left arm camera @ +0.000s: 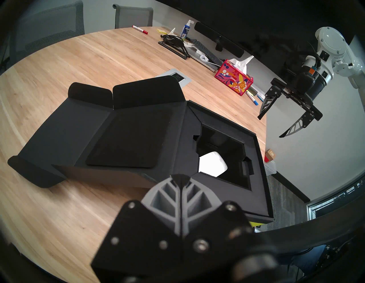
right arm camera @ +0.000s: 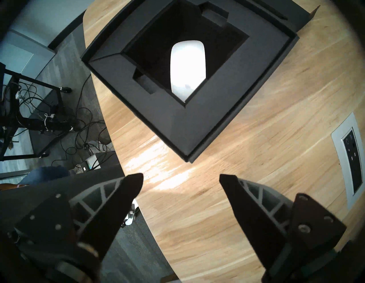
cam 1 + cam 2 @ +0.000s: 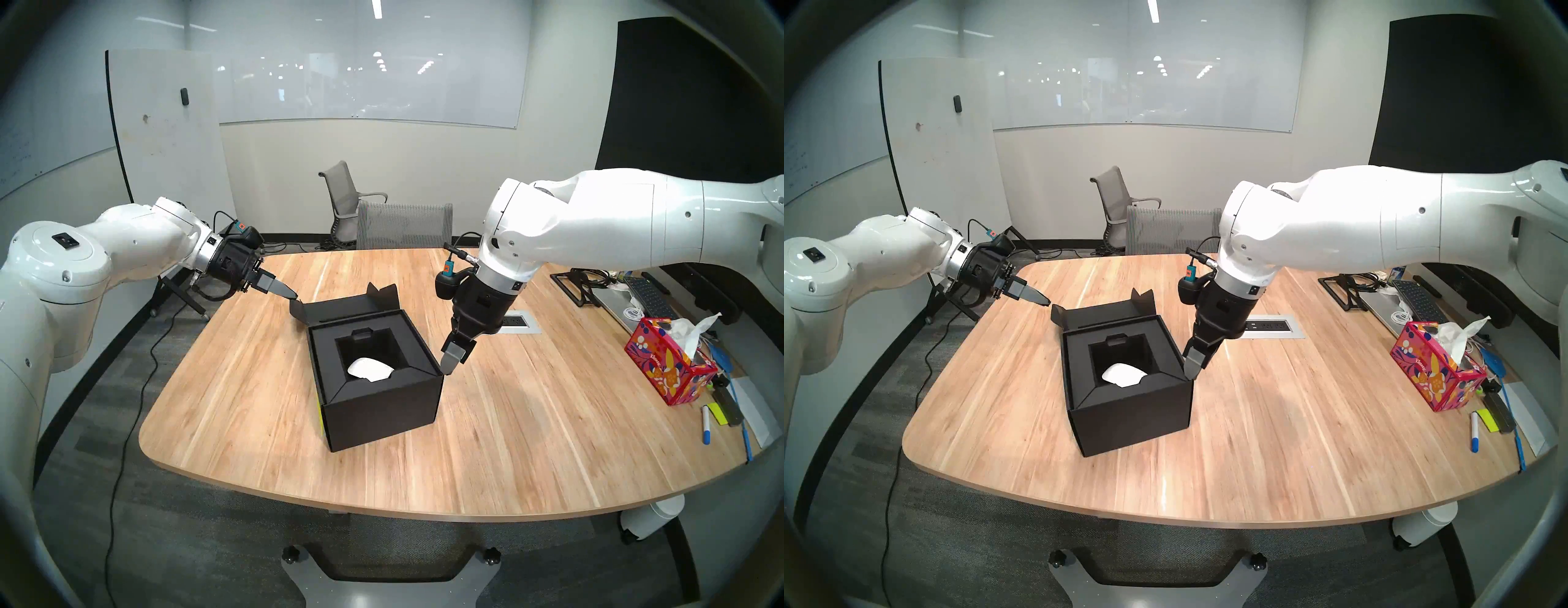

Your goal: Open the box and place the mouse inside

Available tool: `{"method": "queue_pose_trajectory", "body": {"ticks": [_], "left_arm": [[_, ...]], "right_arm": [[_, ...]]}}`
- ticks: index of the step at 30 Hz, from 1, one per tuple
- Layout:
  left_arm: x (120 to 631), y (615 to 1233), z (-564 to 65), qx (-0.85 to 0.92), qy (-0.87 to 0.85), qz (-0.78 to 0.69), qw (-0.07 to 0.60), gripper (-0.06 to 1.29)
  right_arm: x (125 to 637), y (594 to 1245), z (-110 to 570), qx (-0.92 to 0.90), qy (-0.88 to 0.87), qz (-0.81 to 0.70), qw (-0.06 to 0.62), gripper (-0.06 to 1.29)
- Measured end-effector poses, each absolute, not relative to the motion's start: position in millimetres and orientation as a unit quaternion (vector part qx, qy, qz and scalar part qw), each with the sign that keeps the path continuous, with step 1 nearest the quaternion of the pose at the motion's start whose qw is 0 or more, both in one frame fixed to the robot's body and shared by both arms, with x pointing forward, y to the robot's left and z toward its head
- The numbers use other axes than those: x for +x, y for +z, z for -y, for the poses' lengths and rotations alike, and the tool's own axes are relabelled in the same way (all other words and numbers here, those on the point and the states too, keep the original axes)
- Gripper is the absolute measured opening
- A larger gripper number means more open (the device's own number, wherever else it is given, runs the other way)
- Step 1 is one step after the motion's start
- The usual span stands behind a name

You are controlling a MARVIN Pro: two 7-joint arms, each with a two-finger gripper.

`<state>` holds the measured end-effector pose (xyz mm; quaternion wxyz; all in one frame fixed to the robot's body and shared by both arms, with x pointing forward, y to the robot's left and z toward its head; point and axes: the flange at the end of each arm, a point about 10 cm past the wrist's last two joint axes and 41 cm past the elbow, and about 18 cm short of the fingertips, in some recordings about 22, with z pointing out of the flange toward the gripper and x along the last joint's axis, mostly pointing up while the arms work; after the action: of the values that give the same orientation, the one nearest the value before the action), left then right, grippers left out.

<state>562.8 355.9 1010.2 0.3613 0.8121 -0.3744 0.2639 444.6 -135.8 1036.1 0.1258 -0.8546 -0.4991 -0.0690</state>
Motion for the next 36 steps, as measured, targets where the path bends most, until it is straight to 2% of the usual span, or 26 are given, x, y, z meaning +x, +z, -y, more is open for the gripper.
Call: {"method": "queue_pose_trajectory", "body": {"ticks": [19, 36], "left_arm": [[562.7, 1009.2, -355.7, 0.812, 0.263, 0.374, 0.362, -0.02], [562.7, 1008.9, -355.6, 0.812, 0.263, 0.374, 0.362, -0.02]], "right_arm": [[397.5, 1011.7, 184.5, -0.874, -0.064, 0.468, 0.115, 1.09], [382.1, 1017.8, 208.1, -0.869, -0.186, 0.448, 0.097, 1.18]]}}
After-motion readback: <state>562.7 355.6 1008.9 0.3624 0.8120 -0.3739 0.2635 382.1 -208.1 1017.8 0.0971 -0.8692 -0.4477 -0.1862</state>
